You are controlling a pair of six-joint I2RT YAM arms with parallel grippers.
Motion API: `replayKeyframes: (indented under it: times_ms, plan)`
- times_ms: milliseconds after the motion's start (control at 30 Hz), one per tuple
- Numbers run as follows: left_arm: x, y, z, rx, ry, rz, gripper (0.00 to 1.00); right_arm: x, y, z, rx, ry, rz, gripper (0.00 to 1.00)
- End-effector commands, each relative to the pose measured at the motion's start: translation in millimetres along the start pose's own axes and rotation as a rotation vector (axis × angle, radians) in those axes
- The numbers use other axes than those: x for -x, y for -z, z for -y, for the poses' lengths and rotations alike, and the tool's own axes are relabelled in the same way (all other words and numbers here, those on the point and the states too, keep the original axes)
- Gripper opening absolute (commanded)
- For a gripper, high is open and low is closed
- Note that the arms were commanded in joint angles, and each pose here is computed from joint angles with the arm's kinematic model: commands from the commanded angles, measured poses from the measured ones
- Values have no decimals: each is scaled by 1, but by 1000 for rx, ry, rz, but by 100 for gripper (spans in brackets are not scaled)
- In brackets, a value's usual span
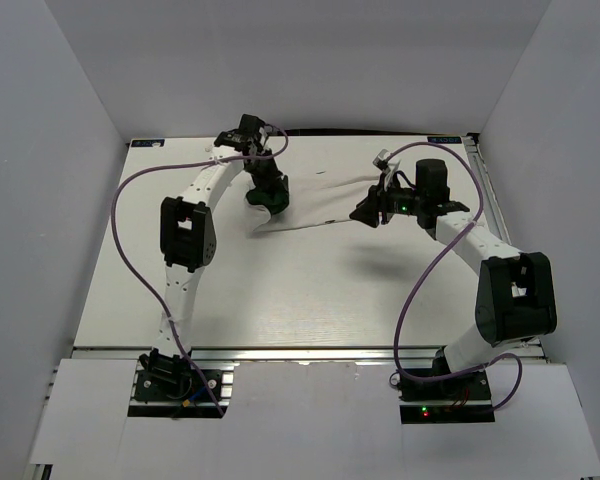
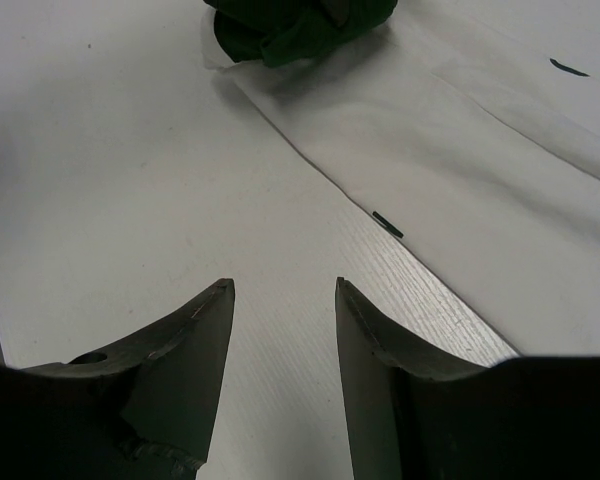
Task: Fold and stack the t-shirts
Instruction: Fold the tshirt
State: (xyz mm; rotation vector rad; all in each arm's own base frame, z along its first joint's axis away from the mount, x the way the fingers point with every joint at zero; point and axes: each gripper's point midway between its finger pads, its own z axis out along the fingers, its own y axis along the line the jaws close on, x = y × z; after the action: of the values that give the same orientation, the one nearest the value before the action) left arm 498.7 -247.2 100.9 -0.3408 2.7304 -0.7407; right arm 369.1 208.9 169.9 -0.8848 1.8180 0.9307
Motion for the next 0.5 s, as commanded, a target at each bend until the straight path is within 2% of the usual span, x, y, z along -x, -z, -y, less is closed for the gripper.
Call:
replayKeyframes:
  times_ms: [0,467]
  plan:
    - [8,10,25,-78,5,34,0,14,6,-5,6,40,44,52]
    - [16,-7,30,-117,70,49,0,10,6,-5,5,37,37,52]
